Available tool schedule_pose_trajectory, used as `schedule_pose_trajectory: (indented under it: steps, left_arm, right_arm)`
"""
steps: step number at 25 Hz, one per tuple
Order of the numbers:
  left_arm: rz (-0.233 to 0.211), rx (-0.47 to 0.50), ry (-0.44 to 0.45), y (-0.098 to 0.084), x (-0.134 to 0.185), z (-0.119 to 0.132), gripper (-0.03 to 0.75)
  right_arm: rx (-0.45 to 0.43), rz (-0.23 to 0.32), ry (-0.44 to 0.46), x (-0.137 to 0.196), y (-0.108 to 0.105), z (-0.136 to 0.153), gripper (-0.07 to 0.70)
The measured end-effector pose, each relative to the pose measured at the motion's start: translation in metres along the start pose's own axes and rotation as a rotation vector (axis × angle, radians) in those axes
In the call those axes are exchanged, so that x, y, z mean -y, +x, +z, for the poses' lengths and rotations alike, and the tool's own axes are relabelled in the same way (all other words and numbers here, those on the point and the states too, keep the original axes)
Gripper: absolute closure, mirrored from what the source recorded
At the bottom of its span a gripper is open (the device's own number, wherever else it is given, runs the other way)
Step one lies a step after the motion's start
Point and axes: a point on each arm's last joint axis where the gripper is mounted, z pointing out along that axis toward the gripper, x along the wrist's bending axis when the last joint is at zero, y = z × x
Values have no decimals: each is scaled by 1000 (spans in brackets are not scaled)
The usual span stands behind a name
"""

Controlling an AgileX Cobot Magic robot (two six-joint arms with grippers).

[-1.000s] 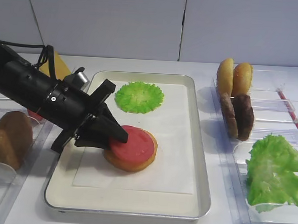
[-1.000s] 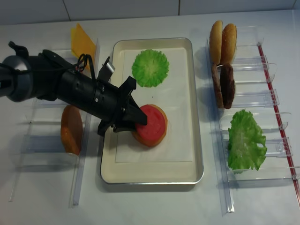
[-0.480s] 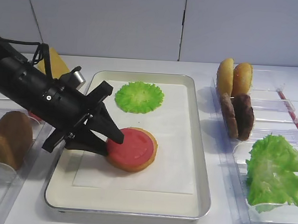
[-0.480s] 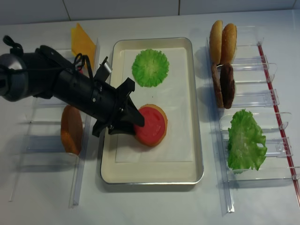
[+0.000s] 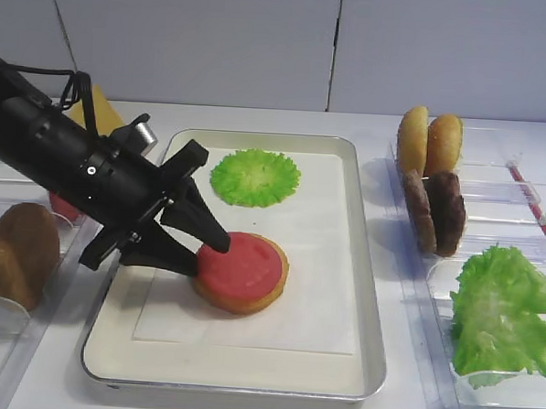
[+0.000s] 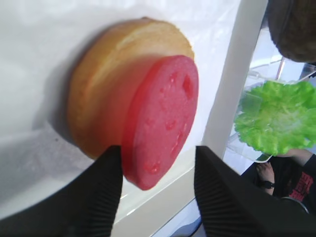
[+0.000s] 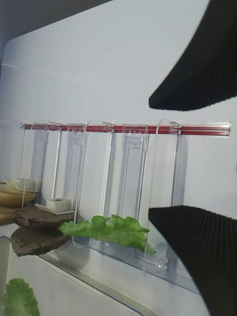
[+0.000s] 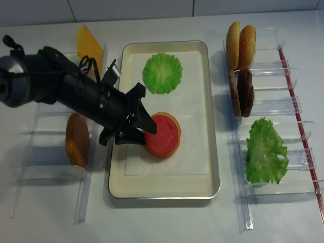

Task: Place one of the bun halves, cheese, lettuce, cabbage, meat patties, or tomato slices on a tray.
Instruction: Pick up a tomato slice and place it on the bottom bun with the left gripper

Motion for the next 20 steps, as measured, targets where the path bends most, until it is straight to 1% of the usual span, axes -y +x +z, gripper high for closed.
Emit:
schedule_pose_trajectory:
  steps: [4,7,15,20]
  left_arm:
    - [6,1,-10,-3,-3,-2,400]
    - [1,-14,-5,-2,-3,-2,399]
    - [7,-37,7,0,-2,-2,399]
    - [-2,-60,22,2,0,-3,399]
  right_arm:
    - [0,0,0,0,0,0,188]
    - [0,-2,0,0,0,0,188]
    - [0,-2,0,0,0,0,188]
    - [0,-2,0,0,0,0,188]
